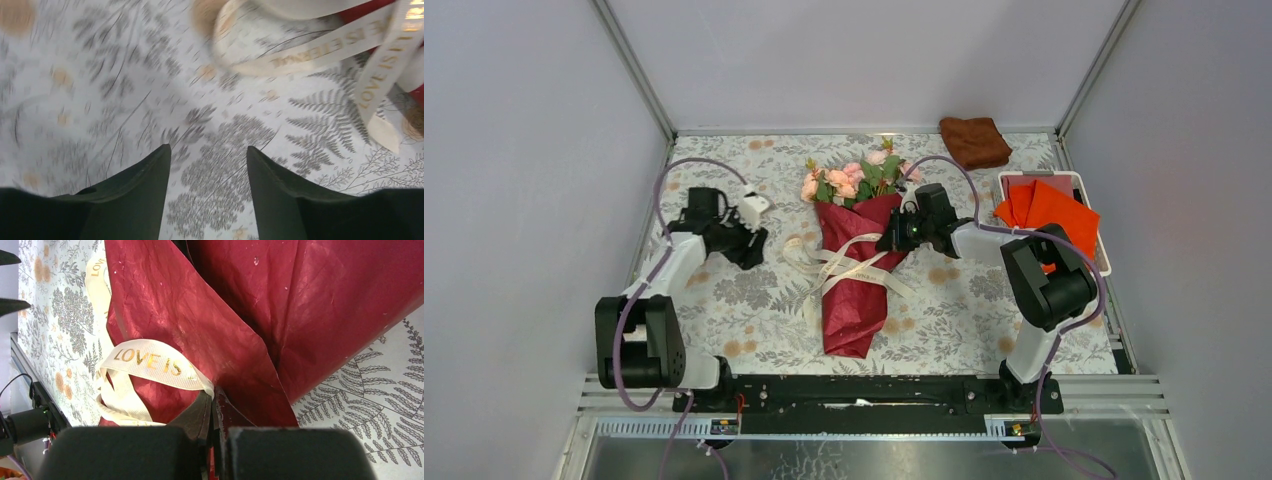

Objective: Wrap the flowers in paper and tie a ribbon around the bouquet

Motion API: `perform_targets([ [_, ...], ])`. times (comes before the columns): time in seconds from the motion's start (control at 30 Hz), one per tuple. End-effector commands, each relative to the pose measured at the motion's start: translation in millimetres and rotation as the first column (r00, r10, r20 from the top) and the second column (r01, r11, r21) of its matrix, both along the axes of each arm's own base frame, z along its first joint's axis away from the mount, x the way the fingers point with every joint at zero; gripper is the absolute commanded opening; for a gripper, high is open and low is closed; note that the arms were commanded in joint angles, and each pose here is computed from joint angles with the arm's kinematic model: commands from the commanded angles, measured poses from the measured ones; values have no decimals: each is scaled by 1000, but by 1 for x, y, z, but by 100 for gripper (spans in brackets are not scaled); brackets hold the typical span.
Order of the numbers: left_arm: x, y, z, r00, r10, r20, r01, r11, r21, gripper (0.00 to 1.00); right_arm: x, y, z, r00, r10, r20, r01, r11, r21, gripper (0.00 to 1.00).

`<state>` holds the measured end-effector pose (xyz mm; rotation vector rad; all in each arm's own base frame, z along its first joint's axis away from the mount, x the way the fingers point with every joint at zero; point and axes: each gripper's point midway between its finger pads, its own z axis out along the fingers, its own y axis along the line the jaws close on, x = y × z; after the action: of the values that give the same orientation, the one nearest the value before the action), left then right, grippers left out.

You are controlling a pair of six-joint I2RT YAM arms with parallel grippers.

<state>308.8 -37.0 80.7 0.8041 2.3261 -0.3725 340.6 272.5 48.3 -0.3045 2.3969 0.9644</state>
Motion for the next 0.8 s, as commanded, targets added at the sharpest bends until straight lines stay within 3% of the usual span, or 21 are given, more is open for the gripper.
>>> perform_targets([
  [0.0,40,-37,27,956,-209,208,180,972,151,67,7,13,38,996,38,78,-43,998,56,0],
  [0.1,68,-61,21,949,-249,191,222,963,152,70,5,16,47,996,40,76,-46,996,81,0],
  [0.23,88,-85,-9,955,-287,80,274,951,142,75,5,17,57,996,41,85,-49,994,95,0],
  [0.5,71,-93,-68,917,-385,-106,400,892,213,73,3,13,65,995,40,94,-47,996,78,0],
  [0.6,65,-90,-68,916,-385,-110,400,890,220,53,3,13,64,995,39,93,-46,996,75,0],
  [0.73,60,-79,-55,932,-353,-82,362,895,260,1,3,10,57,996,30,85,-35,998,56,0],
  [0.77,62,-74,-48,948,-312,-64,318,914,251,0,4,9,55,996,29,81,-33,998,51,0],
])
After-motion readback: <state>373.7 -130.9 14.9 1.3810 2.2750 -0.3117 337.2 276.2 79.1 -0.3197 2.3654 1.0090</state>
